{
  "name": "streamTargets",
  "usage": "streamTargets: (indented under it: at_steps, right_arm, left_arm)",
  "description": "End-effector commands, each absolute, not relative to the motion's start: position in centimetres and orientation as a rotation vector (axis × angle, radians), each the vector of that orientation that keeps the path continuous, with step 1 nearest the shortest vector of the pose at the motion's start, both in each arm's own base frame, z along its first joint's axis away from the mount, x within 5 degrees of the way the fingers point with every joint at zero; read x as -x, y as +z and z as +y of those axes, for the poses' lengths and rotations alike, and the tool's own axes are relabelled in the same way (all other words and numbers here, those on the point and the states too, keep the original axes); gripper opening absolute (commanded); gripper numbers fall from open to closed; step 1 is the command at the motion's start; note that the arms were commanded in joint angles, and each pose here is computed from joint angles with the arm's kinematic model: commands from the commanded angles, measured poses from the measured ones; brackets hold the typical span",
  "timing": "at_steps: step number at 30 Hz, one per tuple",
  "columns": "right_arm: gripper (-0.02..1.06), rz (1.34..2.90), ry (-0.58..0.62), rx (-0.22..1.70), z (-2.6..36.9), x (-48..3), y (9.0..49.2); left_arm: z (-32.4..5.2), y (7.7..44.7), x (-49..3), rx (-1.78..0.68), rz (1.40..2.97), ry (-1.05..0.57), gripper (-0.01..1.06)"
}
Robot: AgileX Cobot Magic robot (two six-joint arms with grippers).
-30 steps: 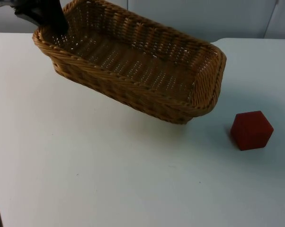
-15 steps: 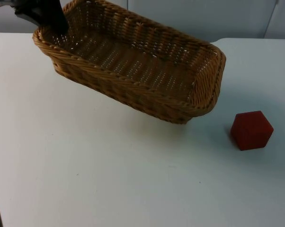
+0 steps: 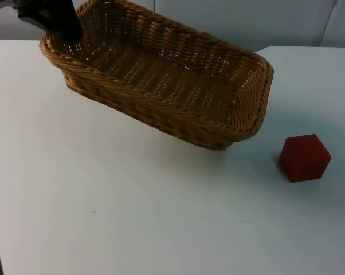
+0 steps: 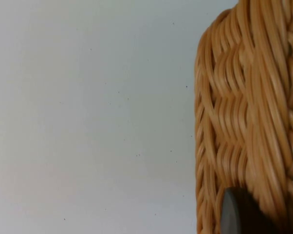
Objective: Pick up the basket with the left hand and place the cube into the basket with the right hand.
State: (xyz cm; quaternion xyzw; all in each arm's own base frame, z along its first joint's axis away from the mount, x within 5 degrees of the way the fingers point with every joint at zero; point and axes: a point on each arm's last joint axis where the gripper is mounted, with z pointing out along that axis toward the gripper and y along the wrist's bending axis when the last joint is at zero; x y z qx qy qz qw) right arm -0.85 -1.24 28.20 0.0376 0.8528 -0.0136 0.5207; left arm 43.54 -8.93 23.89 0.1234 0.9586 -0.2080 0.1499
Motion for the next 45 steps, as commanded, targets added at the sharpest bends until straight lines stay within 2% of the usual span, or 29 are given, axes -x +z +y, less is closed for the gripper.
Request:
streamTargets:
  at_steps: [1, 8, 16, 25, 33, 45]
  right_arm:
    - [0.00, 2.014, -0.037, -0.082, -1.3, 0.7, 28.4]
    - [0.00, 2.014, -0.037, -0.082, -1.3, 0.7, 28.4]
    - [0.00, 2.014, -0.037, -0.082, -1.3, 0.7, 28.4]
    - [0.00, 2.014, -0.037, -0.082, -1.3, 0.7, 28.4]
    - [0.00, 2.014, -0.037, -0.082, -1.3, 0.7, 28.4]
    - [0.00, 2.014, -0.037, -0.082, -1.3, 0.7, 28.4]
  left_arm:
    - [-9.2, 25.1, -43.5, -0.326, 2.711, -0.645, 0.00]
    - [-9.1, 25.4, -44.5, -0.273, 2.616, -0.600, 0.00]
    - [-9.2, 25.2, -44.2, -0.240, 2.648, -0.638, 0.00]
    - [-6.6, 24.4, -44.5, -0.133, 2.691, -0.772, 0.00]
    - [-5.6, 23.4, -44.3, -0.124, 2.662, -0.892, 0.00]
    - [-5.8, 23.5, -44.3, -0.120, 2.658, -0.923, 0.00]
